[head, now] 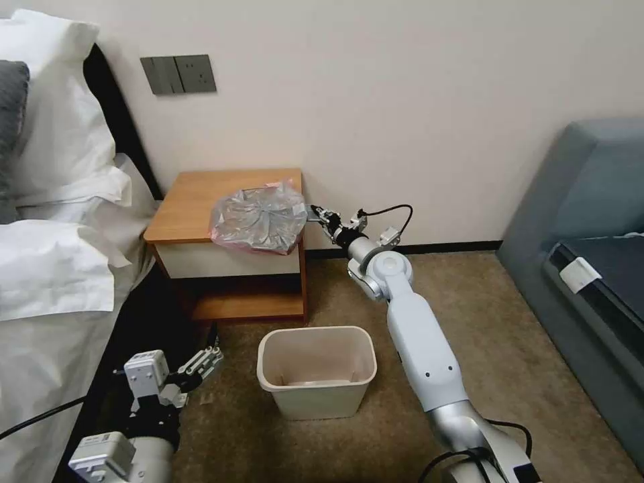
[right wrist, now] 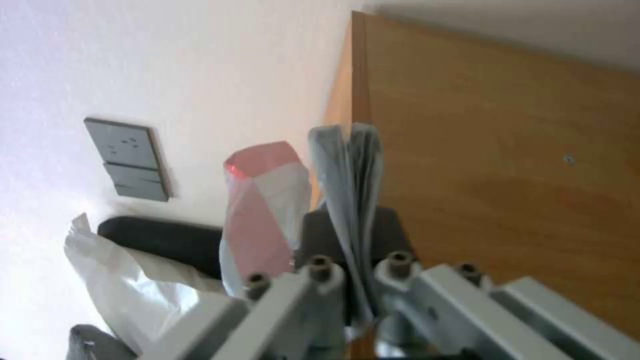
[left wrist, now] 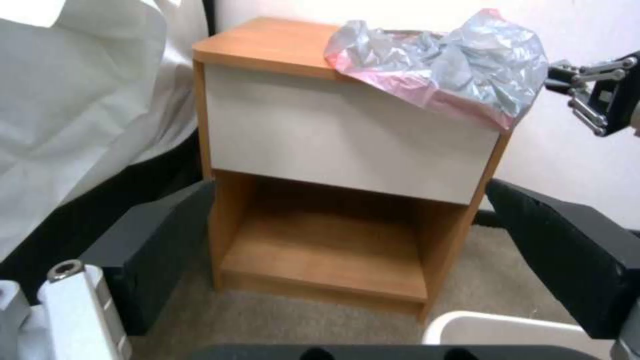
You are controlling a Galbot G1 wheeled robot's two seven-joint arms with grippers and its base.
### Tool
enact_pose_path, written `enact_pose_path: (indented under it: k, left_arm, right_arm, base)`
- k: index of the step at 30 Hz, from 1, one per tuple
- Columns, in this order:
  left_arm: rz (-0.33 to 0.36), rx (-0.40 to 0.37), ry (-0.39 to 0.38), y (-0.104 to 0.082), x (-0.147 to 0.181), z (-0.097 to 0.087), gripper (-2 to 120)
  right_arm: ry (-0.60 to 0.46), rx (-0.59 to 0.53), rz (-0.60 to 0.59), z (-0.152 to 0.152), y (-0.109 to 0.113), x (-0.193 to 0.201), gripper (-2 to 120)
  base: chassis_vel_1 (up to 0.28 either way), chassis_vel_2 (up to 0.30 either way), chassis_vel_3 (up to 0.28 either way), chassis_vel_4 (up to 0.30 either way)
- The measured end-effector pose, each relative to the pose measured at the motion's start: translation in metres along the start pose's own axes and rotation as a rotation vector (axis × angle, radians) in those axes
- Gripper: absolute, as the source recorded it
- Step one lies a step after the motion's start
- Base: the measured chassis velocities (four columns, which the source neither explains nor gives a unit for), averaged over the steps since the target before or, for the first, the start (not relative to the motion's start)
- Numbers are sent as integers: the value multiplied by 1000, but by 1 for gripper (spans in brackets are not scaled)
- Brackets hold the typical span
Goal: Pick up the garbage bag from the table and place it over the trash can.
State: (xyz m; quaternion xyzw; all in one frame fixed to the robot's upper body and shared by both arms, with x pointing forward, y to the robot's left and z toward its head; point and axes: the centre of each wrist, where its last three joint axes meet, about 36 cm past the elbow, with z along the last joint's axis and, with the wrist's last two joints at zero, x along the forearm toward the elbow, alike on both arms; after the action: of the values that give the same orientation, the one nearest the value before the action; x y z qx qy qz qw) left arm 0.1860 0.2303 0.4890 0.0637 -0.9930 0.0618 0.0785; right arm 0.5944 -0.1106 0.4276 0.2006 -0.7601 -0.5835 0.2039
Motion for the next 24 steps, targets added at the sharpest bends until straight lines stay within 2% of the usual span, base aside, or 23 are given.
enact_pose_path:
  k: [10,17,19,24]
  left_arm:
    - [-3,-11,1,0,2,1,100]
    - [1,-9,-4,-1,1,1,100]
    - [4,-9,-9,-2,1,1,100]
    - [8,-10,-10,-3,1,1,100]
  right_arm:
    - [-3,-3,10,12,11,22,0]
    - [5,-6,51,39,25,72,0]
    - [17,1,65,57,34,99,0]
    - [26,7,60,73,53,130,0]
  base:
    - [0,0,0,0]
    - [0,0,0,0]
    - [0,0,0,0]
    - [0,0,0,0]
